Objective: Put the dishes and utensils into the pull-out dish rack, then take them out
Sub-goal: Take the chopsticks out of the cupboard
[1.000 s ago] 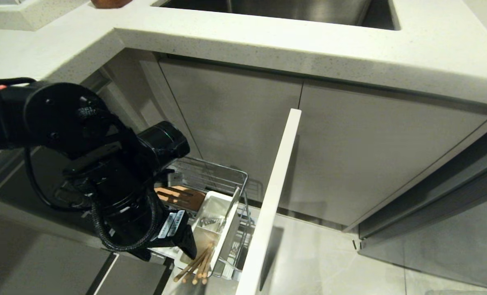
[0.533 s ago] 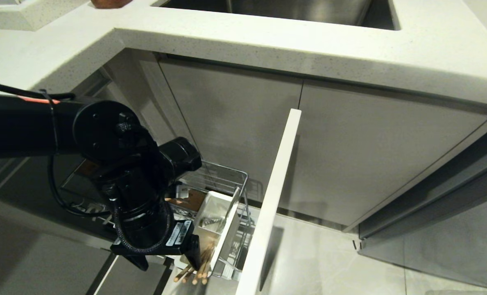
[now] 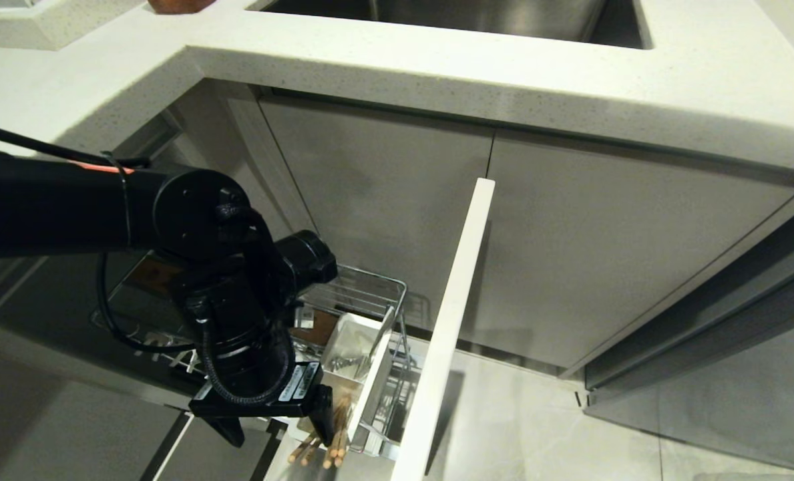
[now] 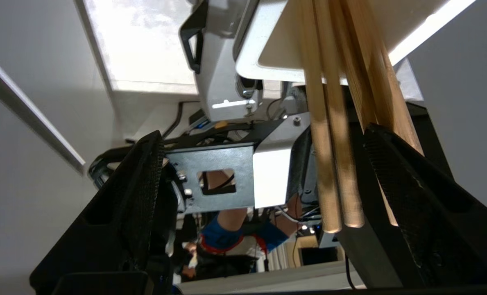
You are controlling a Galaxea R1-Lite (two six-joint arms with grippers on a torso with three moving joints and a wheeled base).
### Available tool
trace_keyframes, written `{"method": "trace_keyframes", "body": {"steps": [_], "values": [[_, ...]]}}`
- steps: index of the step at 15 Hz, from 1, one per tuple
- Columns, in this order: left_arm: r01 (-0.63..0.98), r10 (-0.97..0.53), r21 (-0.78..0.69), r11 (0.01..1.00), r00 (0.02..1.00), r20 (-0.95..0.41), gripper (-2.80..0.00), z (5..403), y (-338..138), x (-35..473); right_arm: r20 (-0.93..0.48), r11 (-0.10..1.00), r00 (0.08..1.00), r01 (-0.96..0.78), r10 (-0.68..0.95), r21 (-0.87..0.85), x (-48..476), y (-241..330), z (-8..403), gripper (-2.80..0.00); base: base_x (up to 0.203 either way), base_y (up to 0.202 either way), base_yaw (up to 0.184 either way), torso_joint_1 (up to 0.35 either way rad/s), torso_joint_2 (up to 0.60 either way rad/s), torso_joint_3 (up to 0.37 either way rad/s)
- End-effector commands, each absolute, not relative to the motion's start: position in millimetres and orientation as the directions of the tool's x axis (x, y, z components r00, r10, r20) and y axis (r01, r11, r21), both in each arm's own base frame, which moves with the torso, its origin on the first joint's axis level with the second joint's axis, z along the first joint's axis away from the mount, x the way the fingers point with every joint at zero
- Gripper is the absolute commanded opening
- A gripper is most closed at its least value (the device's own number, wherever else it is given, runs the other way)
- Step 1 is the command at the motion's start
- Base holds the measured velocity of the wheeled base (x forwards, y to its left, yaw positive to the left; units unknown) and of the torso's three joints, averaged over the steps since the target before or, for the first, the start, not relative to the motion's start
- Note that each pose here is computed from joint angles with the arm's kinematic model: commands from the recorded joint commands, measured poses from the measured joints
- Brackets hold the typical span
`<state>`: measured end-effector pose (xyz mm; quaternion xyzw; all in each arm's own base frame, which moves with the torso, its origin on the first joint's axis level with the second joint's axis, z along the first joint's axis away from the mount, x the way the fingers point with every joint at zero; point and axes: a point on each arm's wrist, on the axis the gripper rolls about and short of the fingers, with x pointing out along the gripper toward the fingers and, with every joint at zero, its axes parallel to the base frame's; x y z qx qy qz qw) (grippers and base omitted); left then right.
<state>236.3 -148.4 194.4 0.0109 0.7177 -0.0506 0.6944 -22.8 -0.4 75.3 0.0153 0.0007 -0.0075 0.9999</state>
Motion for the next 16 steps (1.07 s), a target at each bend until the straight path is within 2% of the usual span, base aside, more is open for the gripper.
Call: {"method": "trace_keyframes", "body": {"steps": [1, 5, 10, 16], "values": [[0.082, -0.036, -0.040, 0.996, -0.047, -0.998, 0.00, 195.5, -149.3, 238.3, -0.004, 0.999, 1.000, 0.015, -0.014, 0.031, -22.6, -0.4, 74.6, -2.80, 0.000, 0.000, 0.000, 0.000, 0.00, 0.000], [0.063, -0.005, -0.011, 0.998, -0.093, -0.996, 0.00, 187.7, -146.6, 243.8, -0.003, 0.999, 1.000, 0.014, -0.014, 0.031, -22.7, -0.4, 74.9, -2.80, 0.000, 0.000, 0.000, 0.000, 0.00, 0.000], [0.030, -0.012, -0.015, 0.999, -0.084, -0.996, 0.00, 192.4, -138.0, 251.2, -0.005, 0.999, 1.000, 0.014, -0.014, 0.031, -22.6, -0.4, 74.5, -2.80, 0.000, 0.000, 0.000, 0.000, 0.00, 0.000], [0.068, 0.003, -0.011, 0.998, -0.204, -0.979, 0.00, 191.8, -140.5, 244.4, -0.003, 0.999, 1.000, 0.015, -0.015, 0.031, -22.7, -0.3, 74.9, -2.80, 0.000, 0.000, 0.000, 0.000, 0.00, 0.000]]}}
